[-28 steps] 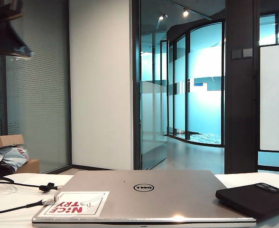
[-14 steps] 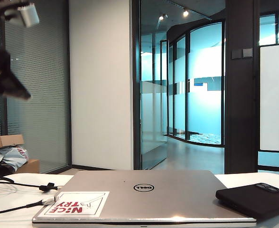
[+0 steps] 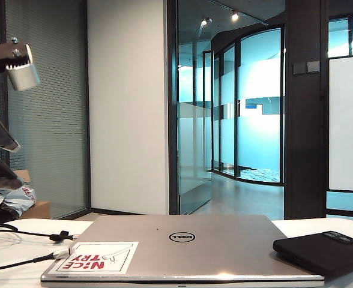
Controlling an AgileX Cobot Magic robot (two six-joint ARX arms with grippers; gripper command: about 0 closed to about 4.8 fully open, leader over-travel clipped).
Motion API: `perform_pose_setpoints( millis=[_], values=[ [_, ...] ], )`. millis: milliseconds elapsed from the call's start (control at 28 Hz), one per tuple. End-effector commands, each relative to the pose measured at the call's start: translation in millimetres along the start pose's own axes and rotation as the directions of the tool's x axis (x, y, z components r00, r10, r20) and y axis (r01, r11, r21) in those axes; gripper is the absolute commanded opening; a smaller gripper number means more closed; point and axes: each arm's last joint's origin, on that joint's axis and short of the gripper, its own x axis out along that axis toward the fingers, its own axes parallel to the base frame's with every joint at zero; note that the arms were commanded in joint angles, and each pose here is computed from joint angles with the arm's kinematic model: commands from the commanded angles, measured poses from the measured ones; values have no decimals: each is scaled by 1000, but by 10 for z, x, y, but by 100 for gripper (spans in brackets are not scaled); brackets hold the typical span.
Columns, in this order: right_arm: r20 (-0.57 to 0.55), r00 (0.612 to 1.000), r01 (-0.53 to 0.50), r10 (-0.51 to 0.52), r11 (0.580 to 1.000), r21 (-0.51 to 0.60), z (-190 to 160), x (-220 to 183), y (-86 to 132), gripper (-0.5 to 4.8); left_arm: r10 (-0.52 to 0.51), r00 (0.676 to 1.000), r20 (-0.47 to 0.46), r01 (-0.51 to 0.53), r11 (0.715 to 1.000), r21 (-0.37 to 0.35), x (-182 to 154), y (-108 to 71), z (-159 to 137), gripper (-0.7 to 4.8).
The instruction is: Pick up the charging cable and the phone, plug the charging cable into the charging port on the phone, and finally place them back on the table.
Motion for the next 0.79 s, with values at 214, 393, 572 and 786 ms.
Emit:
perform_pose_setpoints(
  millis=[214,393,572,786],
  values=[
    [24,1000,4,-4,1000,-8,35,-10,-2,-5,-68,996,-59,71,997,43,169,-46,-79,479],
    [24,1000,4,-4,1000,-7,35,-10,-2,-5,-73,995,-64,76,996,42,299,-46,-107,479],
    [24,1000,4,-4,1000,-7,35,-10,-2,-5,-61,997,-54,64,997,47,395,-32,-114,479],
    [23,1000,4,-4,1000,-7,34,-10,-2,-5,-69,996,-61,75,992,105,473,-42,-142,479]
  ],
)
